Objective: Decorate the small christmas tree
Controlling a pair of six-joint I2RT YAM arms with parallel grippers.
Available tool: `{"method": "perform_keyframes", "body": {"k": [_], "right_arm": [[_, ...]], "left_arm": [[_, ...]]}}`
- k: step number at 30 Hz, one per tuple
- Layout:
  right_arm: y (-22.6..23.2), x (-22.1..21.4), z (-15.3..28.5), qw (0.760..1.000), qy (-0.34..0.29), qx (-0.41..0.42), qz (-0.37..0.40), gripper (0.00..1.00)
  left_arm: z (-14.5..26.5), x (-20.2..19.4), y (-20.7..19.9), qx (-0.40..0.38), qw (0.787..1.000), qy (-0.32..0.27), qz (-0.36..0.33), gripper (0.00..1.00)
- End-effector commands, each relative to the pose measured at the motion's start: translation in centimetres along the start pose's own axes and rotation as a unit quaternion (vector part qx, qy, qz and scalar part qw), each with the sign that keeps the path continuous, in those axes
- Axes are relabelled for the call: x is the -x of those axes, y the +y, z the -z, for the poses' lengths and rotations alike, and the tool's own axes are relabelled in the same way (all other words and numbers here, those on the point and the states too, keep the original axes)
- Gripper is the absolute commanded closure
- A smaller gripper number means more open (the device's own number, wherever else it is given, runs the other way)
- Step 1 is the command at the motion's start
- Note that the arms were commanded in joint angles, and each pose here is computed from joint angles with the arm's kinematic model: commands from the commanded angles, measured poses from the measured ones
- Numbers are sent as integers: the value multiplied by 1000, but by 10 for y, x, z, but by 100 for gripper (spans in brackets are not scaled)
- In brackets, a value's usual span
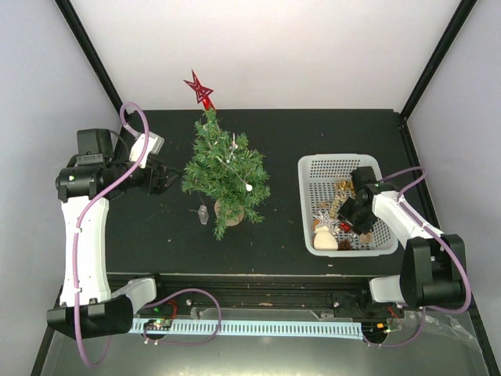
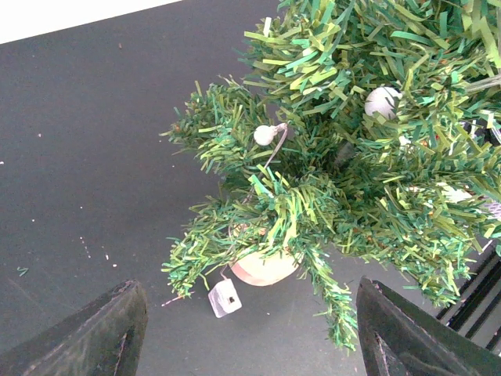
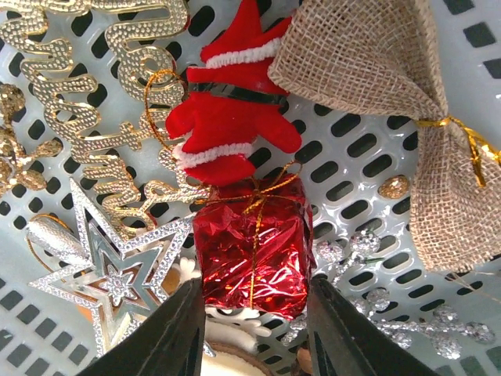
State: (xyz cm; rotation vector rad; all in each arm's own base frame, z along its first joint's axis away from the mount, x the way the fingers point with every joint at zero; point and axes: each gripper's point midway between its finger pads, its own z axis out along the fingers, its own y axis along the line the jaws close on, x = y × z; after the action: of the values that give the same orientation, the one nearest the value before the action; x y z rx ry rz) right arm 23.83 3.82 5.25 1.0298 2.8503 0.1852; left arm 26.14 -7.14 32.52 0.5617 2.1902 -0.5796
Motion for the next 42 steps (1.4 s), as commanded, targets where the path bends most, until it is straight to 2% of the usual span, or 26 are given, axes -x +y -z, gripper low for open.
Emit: {"method": "perform_keyframes", "body": {"k": [1, 11, 16, 19, 24, 28, 37, 42], "right_arm": [[-3, 11, 10, 999, -29, -7, 10, 64], [2, 15, 48, 995, -73, 5, 66, 66], [34, 10, 91, 983, -124, 23, 136, 66], [44, 8, 103, 979, -129, 29, 153, 64], [30, 8, 84, 984, -110, -6, 143, 35], [25, 6, 57, 990, -70, -3, 120, 34], [30, 28, 31, 993, -55, -13, 104, 34], [17, 24, 10, 994, -26, -25, 99, 35]], "left_arm": [[1, 5, 0, -6, 1000, -14, 2, 26], [0, 6, 0, -7, 1000, -17, 2, 26], [-2, 6, 2, -7, 1000, -18, 4, 26], [-2, 7, 2, -9, 1000, -20, 4, 26], [-2, 6, 2, -8, 1000, -21, 4, 26], [-2, 4, 2, -8, 1000, -19, 6, 26], [-2, 2, 3, -4, 1000, -15, 6, 26], [-1, 4, 4, -3, 1000, -16, 4, 26]]}}
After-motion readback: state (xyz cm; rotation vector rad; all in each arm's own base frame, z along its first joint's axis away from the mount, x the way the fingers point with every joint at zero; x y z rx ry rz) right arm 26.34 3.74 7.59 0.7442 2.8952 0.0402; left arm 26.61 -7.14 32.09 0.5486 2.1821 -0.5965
